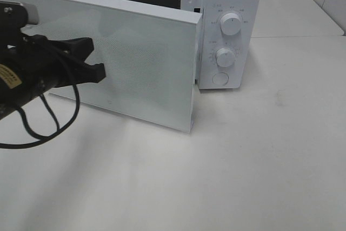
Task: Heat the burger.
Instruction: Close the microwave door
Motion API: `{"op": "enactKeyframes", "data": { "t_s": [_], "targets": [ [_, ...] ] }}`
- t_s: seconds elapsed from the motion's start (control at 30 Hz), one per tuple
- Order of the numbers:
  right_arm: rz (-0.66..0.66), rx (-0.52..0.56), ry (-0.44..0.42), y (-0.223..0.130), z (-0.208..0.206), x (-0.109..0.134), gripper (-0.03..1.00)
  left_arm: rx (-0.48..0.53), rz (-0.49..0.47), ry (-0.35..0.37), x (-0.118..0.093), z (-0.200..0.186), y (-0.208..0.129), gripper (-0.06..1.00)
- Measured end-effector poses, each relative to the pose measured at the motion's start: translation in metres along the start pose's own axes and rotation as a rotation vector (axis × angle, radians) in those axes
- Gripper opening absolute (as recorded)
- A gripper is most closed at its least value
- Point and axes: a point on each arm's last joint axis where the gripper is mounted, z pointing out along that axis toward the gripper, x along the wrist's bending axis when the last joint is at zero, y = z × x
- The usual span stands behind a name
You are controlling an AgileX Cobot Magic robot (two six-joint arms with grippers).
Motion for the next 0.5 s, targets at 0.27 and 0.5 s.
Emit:
{"op": "enactKeyframes", "data": {
  "t_s": [0.27, 0.5],
  "targets": [
    [0.000, 0.000, 0.000, 0.000, 0.000, 0.000, 0.75, 0.011, -0.004, 0.023, -0.033, 0.029, 0.000, 0.00],
    [0.000, 0.000, 0.000, 0.000, 0.000, 0.000, 0.75, -0.006, -0.015, 0.026, -0.050, 0.051, 0.003, 0.00]
  ]
}}
